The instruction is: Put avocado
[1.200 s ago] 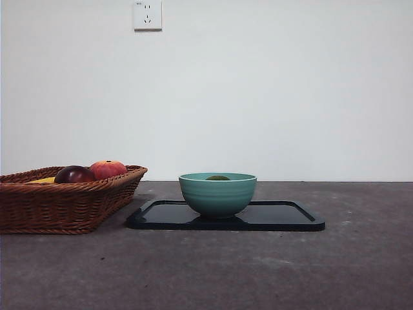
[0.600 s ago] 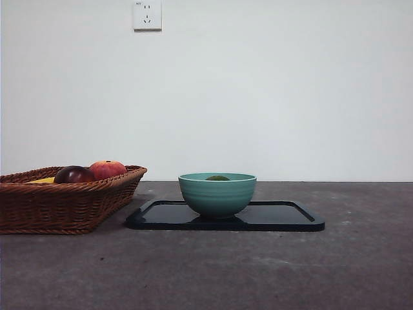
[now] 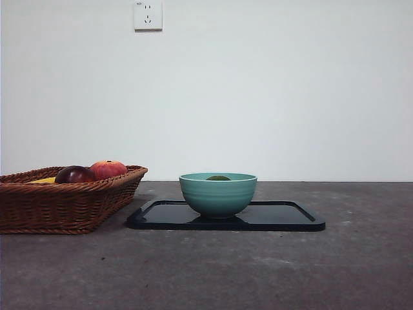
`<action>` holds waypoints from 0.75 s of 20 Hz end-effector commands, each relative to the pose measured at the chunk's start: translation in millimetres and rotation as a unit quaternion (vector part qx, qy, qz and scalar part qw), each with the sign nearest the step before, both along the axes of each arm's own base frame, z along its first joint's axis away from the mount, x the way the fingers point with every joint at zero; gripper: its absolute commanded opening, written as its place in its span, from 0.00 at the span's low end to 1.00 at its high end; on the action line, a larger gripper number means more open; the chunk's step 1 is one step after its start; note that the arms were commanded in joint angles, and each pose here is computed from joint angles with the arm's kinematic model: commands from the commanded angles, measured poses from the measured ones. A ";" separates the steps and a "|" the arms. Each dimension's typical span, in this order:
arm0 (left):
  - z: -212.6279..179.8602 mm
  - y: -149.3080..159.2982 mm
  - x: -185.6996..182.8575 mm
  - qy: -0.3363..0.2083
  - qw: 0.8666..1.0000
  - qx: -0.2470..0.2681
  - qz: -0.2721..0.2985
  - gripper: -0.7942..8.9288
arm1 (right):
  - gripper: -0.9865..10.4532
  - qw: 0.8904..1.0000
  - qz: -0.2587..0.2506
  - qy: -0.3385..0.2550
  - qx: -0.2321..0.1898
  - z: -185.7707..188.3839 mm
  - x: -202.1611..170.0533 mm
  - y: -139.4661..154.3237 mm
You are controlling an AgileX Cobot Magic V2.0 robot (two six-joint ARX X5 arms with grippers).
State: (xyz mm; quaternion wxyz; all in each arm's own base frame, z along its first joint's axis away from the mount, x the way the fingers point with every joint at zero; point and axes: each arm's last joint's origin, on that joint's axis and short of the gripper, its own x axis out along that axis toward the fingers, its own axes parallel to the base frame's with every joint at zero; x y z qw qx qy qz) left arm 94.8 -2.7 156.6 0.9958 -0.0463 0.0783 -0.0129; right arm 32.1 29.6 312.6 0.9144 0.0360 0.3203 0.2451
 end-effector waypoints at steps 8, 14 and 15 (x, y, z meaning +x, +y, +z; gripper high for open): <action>-7.9 -0.1 0.8 0.013 1.000 0.005 -0.003 0.10 | 0.11 0.983 -0.132 -0.124 -0.031 -2.7 8.8 -10.5; -7.8 -0.1 0.8 0.013 1.000 0.005 -0.003 0.10 | 0.11 0.927 -0.245 -0.283 -0.036 -82.3 48.7 -17.1; -7.8 -0.1 0.8 0.013 1.000 0.005 -0.003 0.10 | 0.11 0.922 -0.253 -0.291 -0.037 -99.5 54.1 -19.6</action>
